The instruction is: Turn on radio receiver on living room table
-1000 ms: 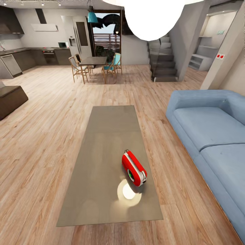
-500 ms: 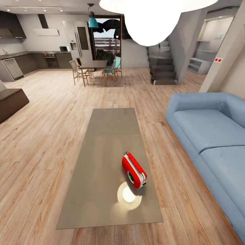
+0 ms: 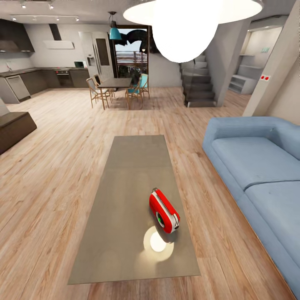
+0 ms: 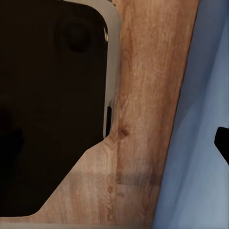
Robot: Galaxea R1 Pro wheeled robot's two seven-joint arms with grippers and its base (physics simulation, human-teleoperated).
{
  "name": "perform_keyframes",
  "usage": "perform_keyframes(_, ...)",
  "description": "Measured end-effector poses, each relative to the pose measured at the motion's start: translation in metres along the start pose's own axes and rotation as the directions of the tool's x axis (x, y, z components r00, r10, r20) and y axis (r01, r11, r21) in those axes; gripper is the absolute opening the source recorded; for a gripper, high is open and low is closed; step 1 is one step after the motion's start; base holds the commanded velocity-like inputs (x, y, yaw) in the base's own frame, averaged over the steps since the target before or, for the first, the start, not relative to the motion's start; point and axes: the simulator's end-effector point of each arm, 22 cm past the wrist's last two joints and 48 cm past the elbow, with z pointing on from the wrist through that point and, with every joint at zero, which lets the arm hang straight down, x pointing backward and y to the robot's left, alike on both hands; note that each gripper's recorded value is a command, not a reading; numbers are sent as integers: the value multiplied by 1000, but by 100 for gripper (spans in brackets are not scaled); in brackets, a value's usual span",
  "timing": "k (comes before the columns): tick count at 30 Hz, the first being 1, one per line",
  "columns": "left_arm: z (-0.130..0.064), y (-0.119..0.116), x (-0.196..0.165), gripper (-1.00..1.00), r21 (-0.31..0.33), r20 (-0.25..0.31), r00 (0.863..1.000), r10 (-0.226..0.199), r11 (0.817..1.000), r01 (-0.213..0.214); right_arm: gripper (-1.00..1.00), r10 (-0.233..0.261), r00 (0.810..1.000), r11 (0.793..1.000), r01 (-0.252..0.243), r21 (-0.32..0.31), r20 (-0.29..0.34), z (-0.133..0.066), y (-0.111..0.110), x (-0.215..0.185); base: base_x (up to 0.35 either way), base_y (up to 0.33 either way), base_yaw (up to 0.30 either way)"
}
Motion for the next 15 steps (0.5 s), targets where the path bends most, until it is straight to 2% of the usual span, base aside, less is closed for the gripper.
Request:
perform_keyframes(5,4,14,1,-100,-153,3,1000,-3,988,4,100,1,1000,1000,-1,1,8,0,0,-3,0,0,0)
perform_keyframes(7,4,15,1,-100,-193,5,1000,-5,981,6,100,1,1000,1000,-1,1,11,-1,0,-4,0,0,0)
perform_keyframes(15,3,18,-2,-100,-231,16,1000,-4,973,7,100,2,1000,1000,-2,2,24,-1,-1,-9,0,0,0)
